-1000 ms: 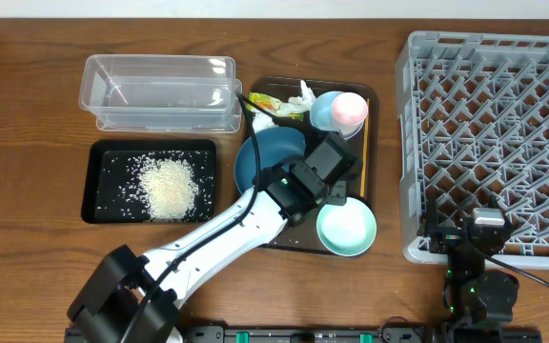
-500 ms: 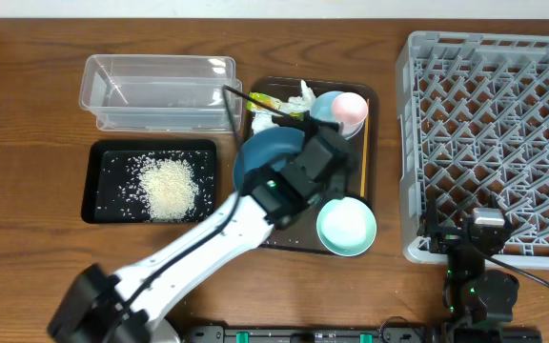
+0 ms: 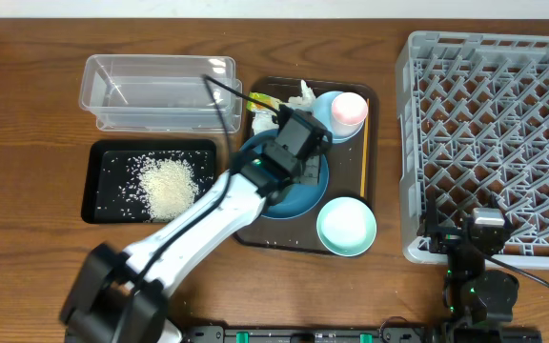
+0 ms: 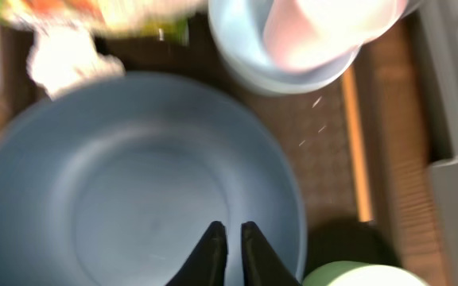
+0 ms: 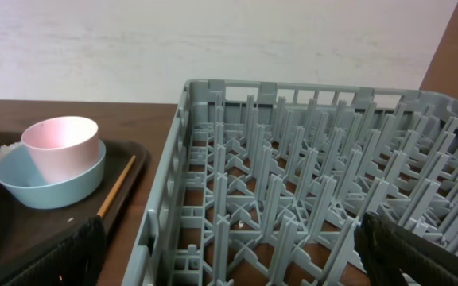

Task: Sort waste into correct bins and load items into the dishwasher rack
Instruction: 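Carry the blue plate back and set it on the brown tray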

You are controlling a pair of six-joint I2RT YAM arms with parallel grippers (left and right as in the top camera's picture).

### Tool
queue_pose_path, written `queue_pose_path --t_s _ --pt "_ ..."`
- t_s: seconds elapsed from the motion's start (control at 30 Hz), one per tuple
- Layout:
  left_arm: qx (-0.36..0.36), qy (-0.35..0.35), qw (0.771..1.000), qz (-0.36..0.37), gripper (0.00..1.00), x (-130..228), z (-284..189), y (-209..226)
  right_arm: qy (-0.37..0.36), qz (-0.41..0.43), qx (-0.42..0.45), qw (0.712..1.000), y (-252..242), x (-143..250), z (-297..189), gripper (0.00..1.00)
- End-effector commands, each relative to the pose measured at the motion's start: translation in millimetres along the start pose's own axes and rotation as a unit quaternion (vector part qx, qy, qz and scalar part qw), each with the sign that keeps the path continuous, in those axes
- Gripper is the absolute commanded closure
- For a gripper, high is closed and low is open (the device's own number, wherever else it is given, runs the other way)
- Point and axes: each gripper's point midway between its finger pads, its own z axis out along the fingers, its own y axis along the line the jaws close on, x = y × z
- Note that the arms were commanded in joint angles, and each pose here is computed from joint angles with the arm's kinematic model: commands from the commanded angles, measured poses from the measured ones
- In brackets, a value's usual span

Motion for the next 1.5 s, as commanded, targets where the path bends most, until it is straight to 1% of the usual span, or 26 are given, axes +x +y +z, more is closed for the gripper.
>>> queue_pose_path --t_s 0.0,0.07,0.17,0.3,0.43,0.7,1.0,1.2,1.33,1.37,1.43,1.47 --pt "-0.017 0.029 0.999 0.008 0.93 15 21 4 0.002 -0.004 0.005 1.000 -2 1 0 0.01" --pt "-0.014 0.052 0.998 0.011 0.94 27 32 2 0.002 -0.004 0.005 1.000 -2 1 0 0.01" --pt "0.016 0.088 0.996 0.011 0.94 43 41 -8 0.002 -0.004 0.005 1.000 -2 1 0 0.01" --pt "0.042 0.112 0.993 0.013 0.94 54 40 -19 0.002 -0.004 0.005 1.000 -2 1 0 0.01" --pt "0.043 0.132 0.990 0.028 0.94 68 36 -26 0.002 -0.004 0.005 1.000 -2 1 0 0.01" --pt "0.026 0.143 0.988 0.056 0.94 90 36 -31 0.002 -0.004 0.005 1.000 -2 1 0 0.01" --pt "0.041 0.154 0.986 0.040 0.94 97 33 -39 0.002 -0.004 0.005 1.000 -2 1 0 0.01" --pt "0.060 0.126 0.990 0.038 0.94 79 15 -47 0.002 -0.004 0.005 1.000 -2 1 0 0.01" --pt "0.061 0.068 0.995 0.036 0.94 51 -12 -48 0.002 -0.004 0.005 1.000 -2 1 0 0.01" --pt "0.057 0.050 0.997 0.035 0.91 43 -18 -46 0.002 -0.004 0.005 1.000 -2 1 0 0.01" --pt "0.048 0.002 0.998 0.030 0.78 22 -34 -43 0.002 -0.004 0.005 1.000 -2 1 0 0.01" --pt "0.046 -0.026 0.998 0.026 0.68 10 -43 -42 0.002 -0.004 0.005 1.000 -2 1 0 0.01"
